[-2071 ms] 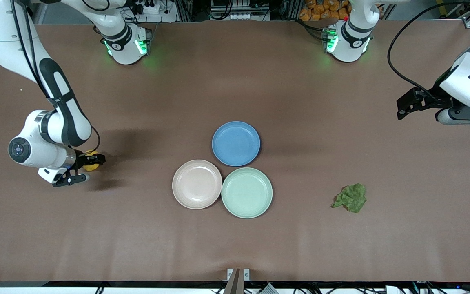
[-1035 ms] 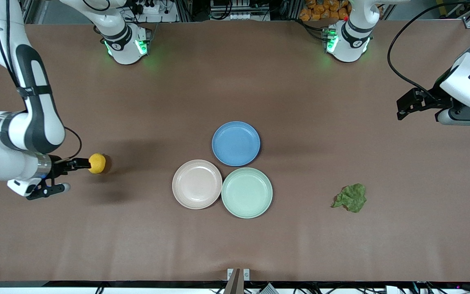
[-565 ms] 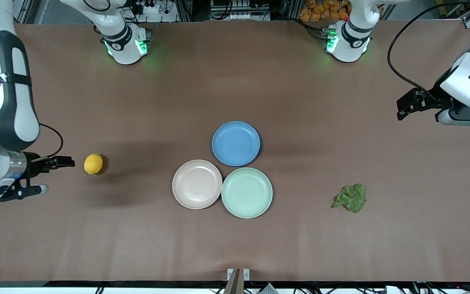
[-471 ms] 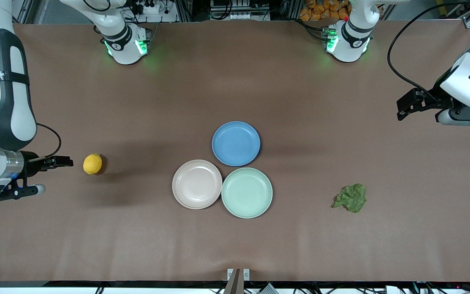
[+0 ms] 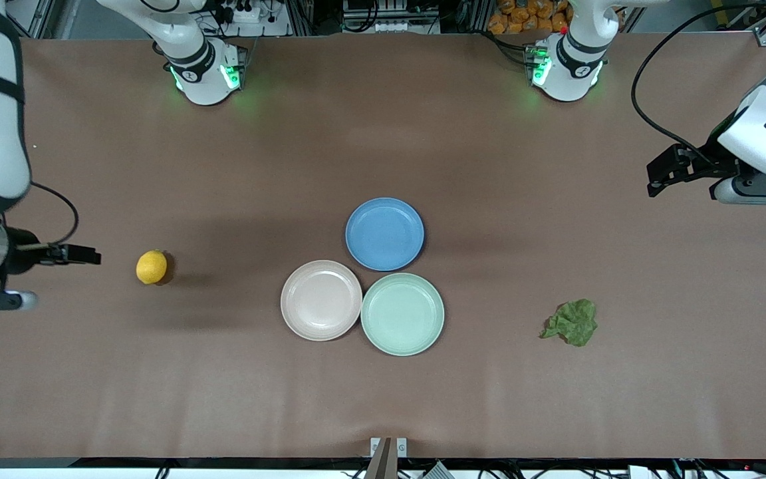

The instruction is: Pick lemon and lettuce from plates

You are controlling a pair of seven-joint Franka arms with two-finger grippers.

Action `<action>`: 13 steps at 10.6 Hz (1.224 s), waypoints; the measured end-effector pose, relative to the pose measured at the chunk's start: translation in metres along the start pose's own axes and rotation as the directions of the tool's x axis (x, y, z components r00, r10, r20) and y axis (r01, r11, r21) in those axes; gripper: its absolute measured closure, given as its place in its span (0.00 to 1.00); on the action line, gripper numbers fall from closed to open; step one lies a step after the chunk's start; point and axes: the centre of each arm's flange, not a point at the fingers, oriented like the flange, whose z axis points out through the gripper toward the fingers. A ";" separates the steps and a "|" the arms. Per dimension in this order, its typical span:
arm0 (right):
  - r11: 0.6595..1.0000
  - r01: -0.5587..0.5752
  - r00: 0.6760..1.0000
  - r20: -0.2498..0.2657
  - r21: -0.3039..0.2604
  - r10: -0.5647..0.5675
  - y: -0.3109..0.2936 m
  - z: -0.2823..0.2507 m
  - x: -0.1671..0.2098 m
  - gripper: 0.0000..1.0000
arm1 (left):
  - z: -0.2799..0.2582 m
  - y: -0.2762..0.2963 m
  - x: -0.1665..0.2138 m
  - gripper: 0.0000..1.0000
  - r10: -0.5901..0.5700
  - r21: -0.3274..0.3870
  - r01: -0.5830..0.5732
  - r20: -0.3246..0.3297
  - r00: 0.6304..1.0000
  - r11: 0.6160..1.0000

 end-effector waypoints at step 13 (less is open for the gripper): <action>1.000 0.019 1.000 0.000 -0.016 -0.019 -0.042 -0.139 -0.119 0.00 | -0.025 -0.007 -0.012 0.00 -0.012 0.001 0.012 -0.023 1.000 1.000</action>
